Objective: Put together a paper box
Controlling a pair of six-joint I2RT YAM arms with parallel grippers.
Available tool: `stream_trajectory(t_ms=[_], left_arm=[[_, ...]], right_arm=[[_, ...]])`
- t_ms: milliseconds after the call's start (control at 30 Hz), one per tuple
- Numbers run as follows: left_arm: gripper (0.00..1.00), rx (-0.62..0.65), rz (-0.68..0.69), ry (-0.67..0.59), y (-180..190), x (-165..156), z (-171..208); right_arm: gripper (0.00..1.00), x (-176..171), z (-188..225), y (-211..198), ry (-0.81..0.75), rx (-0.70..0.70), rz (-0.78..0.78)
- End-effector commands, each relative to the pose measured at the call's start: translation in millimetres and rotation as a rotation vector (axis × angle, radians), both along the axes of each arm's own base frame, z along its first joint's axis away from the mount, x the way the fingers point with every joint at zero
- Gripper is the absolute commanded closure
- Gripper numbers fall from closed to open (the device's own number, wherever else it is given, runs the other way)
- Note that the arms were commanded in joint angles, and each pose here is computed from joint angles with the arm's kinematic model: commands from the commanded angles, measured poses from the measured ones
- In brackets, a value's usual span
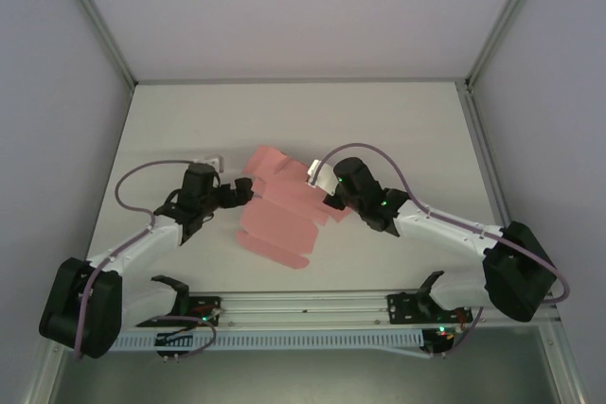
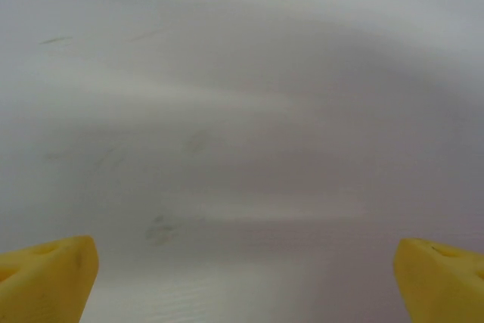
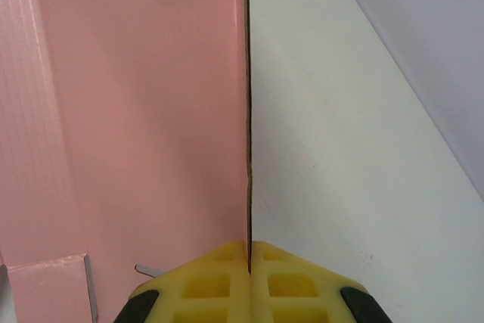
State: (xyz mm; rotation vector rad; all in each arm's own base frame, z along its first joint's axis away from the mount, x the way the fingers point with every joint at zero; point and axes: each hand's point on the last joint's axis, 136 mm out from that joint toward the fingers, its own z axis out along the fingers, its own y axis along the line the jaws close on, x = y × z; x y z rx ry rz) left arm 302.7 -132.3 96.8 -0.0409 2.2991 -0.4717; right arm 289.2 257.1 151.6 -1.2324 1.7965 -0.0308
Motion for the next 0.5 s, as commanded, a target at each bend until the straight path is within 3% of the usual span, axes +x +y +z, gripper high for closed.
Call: stream_trajectory(t_ms=[0,267,467], left_arm=[[0.00,-0.074,-0.151,-0.097,-27.6,0.9,19.2],[0.00,-0.049,-0.169,-0.100,-35.8,-1.6,11.3],[0.00,0.147,-0.074,-0.073,-25.8,12.2,-18.1]], right_arm=[[1.00,2.9,19.5,3.8,-0.021,0.088,-0.012],[1.00,-0.9,22.1,13.2,-0.006,0.132,0.031],[1.00,-1.7,22.0,20.1,0.010,0.144,0.053]])
